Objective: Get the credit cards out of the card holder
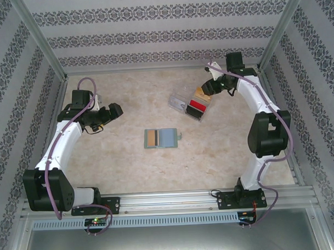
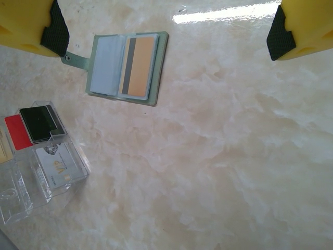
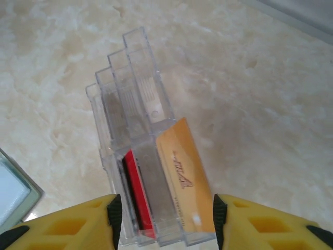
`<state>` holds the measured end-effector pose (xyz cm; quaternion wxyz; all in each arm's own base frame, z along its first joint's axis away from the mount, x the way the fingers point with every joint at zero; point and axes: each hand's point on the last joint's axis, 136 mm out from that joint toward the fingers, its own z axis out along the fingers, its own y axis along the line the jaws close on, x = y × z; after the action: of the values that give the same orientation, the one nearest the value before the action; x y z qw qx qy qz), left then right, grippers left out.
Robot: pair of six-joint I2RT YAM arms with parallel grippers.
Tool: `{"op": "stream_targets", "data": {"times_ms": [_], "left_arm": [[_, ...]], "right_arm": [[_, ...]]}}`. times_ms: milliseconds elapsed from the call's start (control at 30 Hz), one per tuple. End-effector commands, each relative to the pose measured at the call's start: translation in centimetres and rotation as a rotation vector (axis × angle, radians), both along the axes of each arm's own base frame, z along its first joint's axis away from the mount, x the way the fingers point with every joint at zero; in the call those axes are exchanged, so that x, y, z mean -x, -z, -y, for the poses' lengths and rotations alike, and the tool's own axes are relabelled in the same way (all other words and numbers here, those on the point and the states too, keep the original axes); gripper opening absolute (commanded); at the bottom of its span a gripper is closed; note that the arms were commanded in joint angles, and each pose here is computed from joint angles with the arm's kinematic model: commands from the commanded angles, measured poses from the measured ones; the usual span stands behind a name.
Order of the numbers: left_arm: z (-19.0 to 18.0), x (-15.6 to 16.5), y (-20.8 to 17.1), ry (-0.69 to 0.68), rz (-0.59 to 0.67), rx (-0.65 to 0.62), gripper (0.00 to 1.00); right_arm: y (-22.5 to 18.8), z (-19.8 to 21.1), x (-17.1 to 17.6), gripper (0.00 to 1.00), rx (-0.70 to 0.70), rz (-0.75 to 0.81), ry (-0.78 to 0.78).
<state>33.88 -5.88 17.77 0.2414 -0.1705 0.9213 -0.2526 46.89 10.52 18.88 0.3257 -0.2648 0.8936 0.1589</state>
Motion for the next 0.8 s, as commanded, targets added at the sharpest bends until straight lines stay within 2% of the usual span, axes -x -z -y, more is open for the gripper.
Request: {"op": "stream_targets", "data": {"times_ms": [0, 233, 300, 500, 767], "left_arm": [[-0.2, 0.0, -0.1, 0.012, 0.008, 0.005, 1.00], [0.1, 0.1, 0.1, 0.016, -0.001, 0.021, 1.00], [0.2, 0.1, 0.3, 0.016, -0.004, 0.025, 1.00], [0.5, 0.0, 0.8, 0.017, -0.011, 0.046, 1.00], [1.3, -0.3, 1.3, 0.034, -0.026, 0.066, 1.00]], "right_arm": [[-0.9, -3.1, 1.5, 0.55, -0.047, -0.036, 0.112], [3.0, -10.3, 7.0, 0.56, -0.018, -0.173, 0.193], [4.1, -12.4, 8.6, 0.59, -0.066, -0.228, 0.233], [8.4, -19.0, 13.5, 0.58, -0.213, -0.399, 0.272], [11.4, -23.6, 15.3, 0.50, -0.269, -0.486, 0.254]]}}
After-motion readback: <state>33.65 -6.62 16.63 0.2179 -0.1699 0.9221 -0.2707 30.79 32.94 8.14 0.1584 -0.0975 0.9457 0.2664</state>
